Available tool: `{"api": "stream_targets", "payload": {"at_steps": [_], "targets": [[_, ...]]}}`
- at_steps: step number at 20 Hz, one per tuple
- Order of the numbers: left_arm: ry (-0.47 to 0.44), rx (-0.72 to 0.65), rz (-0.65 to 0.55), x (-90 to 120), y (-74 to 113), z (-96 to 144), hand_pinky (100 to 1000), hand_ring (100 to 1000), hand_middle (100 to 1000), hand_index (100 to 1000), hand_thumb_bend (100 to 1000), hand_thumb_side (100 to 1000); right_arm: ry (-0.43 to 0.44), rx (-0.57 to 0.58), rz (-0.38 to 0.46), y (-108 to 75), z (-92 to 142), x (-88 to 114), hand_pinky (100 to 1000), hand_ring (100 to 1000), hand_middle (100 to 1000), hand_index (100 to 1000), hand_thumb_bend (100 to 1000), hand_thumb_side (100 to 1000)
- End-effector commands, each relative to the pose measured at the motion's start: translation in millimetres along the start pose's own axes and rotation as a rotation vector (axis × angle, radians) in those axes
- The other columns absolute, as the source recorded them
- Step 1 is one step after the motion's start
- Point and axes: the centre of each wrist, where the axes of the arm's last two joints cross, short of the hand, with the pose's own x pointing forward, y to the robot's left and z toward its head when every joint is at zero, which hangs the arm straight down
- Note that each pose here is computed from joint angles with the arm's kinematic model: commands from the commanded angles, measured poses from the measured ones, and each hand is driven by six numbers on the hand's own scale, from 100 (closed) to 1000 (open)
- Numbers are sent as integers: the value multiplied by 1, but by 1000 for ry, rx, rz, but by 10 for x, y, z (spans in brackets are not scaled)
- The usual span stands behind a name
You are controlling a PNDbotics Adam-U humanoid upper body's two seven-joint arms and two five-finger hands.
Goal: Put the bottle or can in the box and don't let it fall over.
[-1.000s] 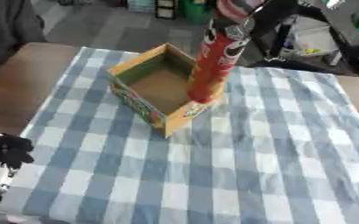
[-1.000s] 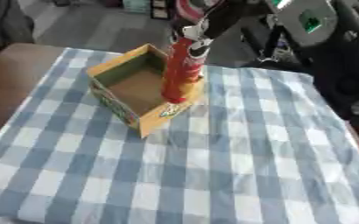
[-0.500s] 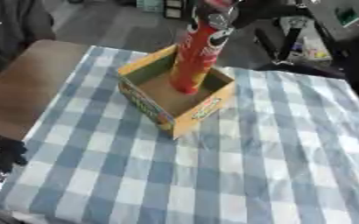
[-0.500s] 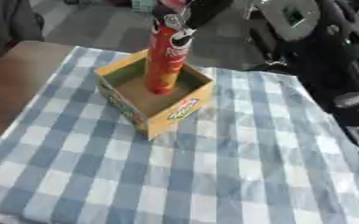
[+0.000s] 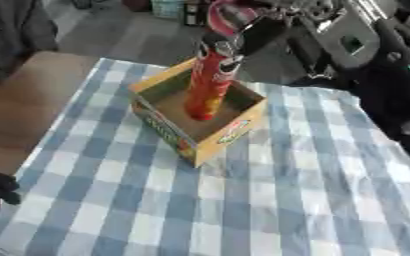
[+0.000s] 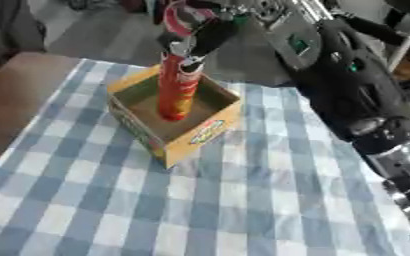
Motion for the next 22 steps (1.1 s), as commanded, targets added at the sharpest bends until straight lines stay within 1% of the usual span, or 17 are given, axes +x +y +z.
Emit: {"api": "stream_targets", "payload": {"at_steps": [1,6,8,9,10,11,12,14,17,21,22], "targets": [[-33,-9,-14,78,20,-42,648,541,568,695,100,523,20,3,26,-40,30,-57,233,453,613,722,100,303],[-33,-12,-13,76,16,-43,648,541,568,695,100,524,-2,73,6,72,-10,-58,282,486,655,744,100,349],[-33,-13,-12,75,14,-43,648,541,568,695,100,524,-6,107,3,106,-21,-57,321,513,699,774,100,373],[-33,-13,-12,75,14,-43,648,541,568,695,100,524,-7,121,2,119,-24,-57,410,569,744,815,100,396],[-33,-13,-12,74,13,-43,648,541,568,695,100,526,-9,138,1,133,-28,-56,528,646,780,839,100,432],[-32,-13,-12,74,14,-43,648,541,567,695,100,525,-12,147,-1,138,-28,-54,609,712,809,856,100,446],[-33,-13,-12,74,13,-44,648,541,567,695,100,525,-13,148,-2,136,-25,-53,705,777,847,885,100,485],[-32,-14,-11,72,11,-44,648,541,567,695,100,525,-16,137,-6,128,-19,-47,840,870,905,928,108,556],[-31,-15,-11,70,10,-42,648,541,567,695,100,525,-20,111,-14,115,-11,-38,850,878,911,933,110,566],[-31,-15,-11,69,10,-42,648,541,567,695,100,525,-21,106,-16,115,-11,-34,850,878,911,933,110,566],[-29,-14,-10,66,8,-38,649,541,567,695,100,526,-25,90,-16,82,-17,-22,1000,1000,1000,1000,100,625]]}}
